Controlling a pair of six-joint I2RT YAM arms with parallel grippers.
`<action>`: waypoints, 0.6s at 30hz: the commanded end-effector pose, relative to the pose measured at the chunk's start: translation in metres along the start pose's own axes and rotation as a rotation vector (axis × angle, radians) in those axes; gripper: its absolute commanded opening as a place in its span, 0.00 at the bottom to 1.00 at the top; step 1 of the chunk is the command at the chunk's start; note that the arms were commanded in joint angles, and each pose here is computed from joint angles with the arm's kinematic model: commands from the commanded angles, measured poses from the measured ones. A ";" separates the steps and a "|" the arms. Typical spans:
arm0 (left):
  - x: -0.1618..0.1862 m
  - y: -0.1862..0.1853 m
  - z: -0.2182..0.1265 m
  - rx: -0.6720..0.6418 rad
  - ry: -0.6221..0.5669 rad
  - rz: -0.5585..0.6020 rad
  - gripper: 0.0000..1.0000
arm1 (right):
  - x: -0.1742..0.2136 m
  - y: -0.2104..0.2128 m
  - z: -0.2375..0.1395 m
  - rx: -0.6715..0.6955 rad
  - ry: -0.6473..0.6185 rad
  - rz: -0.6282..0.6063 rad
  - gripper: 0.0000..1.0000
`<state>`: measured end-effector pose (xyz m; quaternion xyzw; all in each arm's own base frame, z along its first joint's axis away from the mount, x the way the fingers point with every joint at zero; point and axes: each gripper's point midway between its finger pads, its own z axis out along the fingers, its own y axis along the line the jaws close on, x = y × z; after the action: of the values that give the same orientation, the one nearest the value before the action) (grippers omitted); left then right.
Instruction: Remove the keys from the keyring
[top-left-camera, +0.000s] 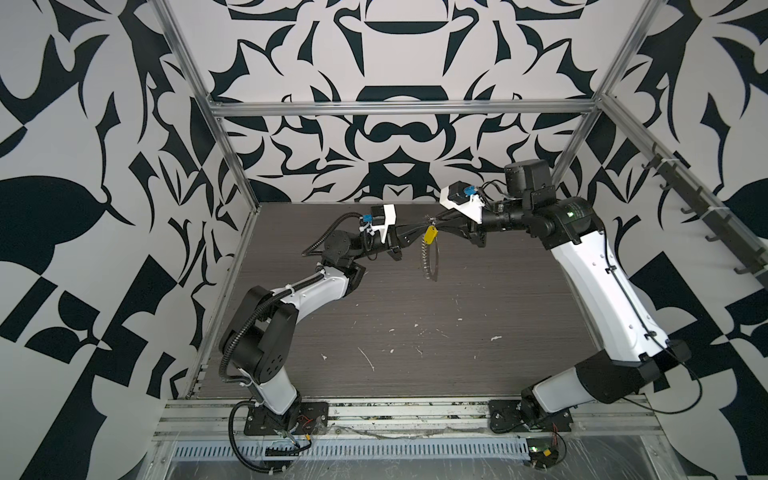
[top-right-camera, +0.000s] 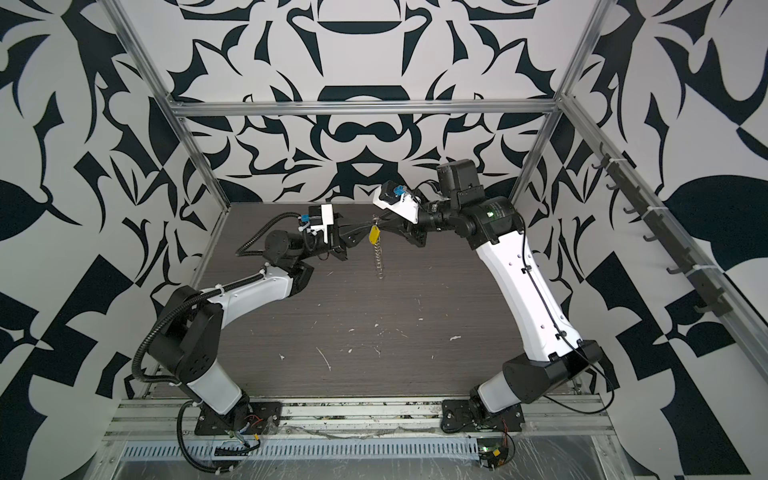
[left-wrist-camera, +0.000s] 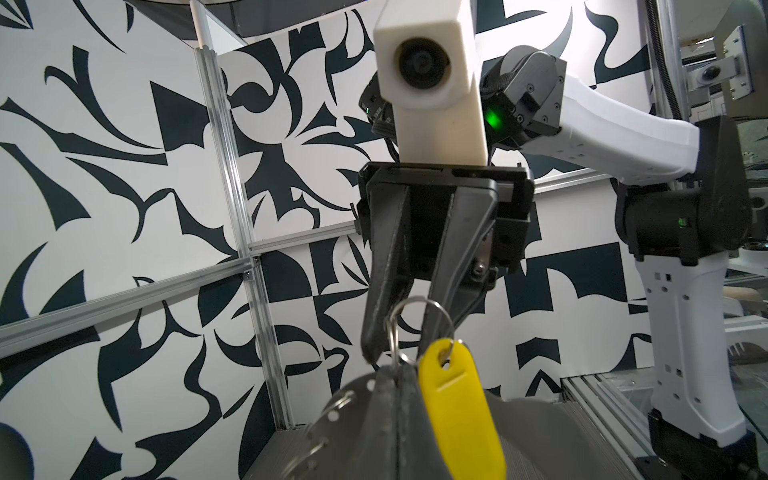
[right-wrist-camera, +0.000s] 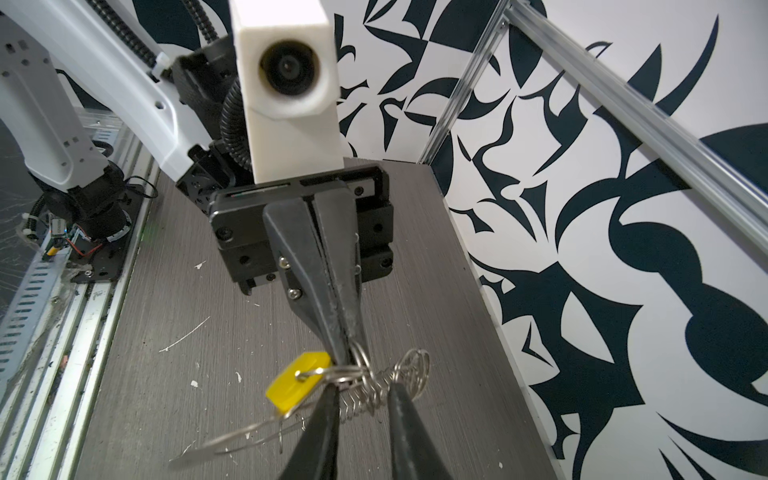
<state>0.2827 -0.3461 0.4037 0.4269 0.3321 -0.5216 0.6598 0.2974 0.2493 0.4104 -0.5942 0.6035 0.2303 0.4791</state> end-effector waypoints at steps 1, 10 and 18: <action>-0.022 -0.007 0.000 0.014 -0.051 0.055 0.00 | -0.017 -0.003 -0.010 0.036 -0.025 -0.038 0.25; -0.021 -0.006 0.001 0.016 -0.050 0.055 0.00 | -0.020 0.002 -0.012 0.014 -0.038 -0.040 0.18; -0.021 -0.004 0.002 0.007 -0.053 0.044 0.00 | -0.016 0.001 -0.011 0.015 -0.022 -0.038 0.00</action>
<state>0.2836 -0.3455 0.4041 0.4254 0.3324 -0.5207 0.6614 0.2956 0.2484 0.4139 -0.5969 0.6023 0.2278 0.4786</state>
